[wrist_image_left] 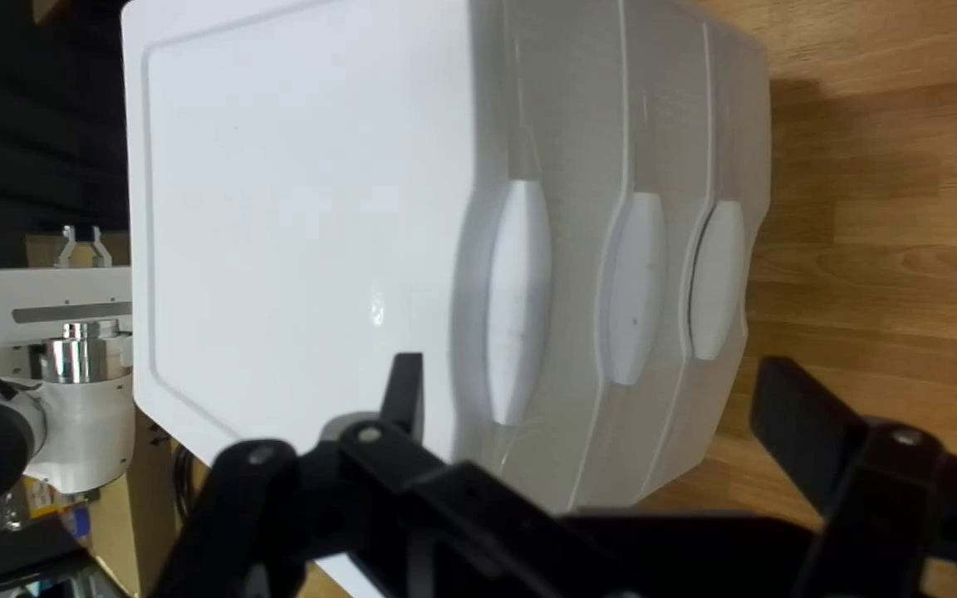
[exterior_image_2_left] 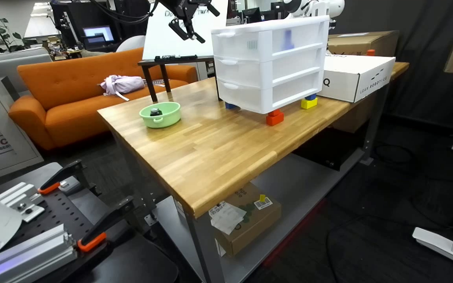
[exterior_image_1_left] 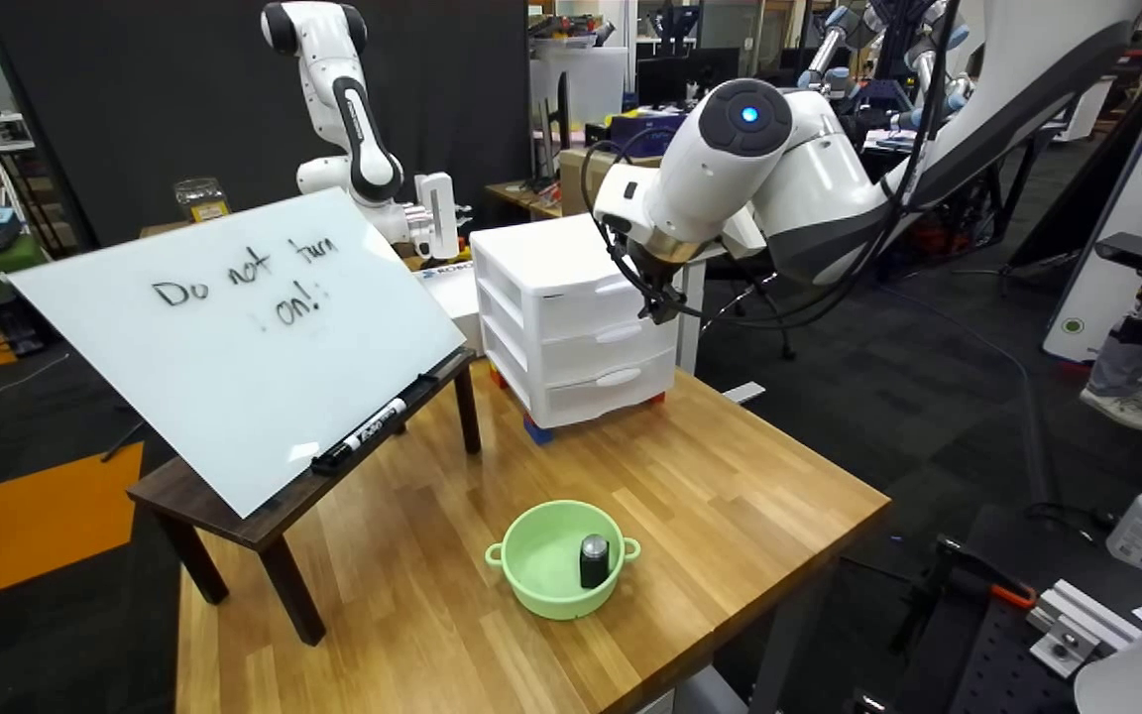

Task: Open the top drawer of the chest of drawers on the table

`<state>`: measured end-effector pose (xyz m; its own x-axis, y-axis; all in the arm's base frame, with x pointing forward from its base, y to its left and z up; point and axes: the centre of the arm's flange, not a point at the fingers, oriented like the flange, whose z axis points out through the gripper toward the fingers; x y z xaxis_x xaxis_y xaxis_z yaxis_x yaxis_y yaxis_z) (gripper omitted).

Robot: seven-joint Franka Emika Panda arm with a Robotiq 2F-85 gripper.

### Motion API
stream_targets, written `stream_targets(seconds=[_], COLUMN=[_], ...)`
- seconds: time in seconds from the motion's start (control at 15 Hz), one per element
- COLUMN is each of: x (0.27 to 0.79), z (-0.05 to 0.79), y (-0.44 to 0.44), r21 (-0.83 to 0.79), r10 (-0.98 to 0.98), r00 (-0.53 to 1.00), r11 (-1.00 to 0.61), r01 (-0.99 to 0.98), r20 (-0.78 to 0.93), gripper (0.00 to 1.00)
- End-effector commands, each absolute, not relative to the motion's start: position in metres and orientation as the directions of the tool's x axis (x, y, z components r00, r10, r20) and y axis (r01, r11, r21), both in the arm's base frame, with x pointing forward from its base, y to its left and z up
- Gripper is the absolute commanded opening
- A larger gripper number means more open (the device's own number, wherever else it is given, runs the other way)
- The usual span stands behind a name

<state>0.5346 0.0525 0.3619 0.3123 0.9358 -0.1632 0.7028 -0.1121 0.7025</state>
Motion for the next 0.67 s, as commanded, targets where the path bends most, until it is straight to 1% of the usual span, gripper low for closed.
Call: stream_targets(seconds=[0.0, 0.6], x=[0.538, 0.531], z=[0.362, 0.343], y=[0.049, 0.041], r21=[0.728, 0.729], r10=[0.928, 0.922], r00=[0.344, 0.373], r11=[-0.136, -0.182], r01=[0.672, 0.66], r20=[-0.144, -0.107], gripper=[1.0, 1.0])
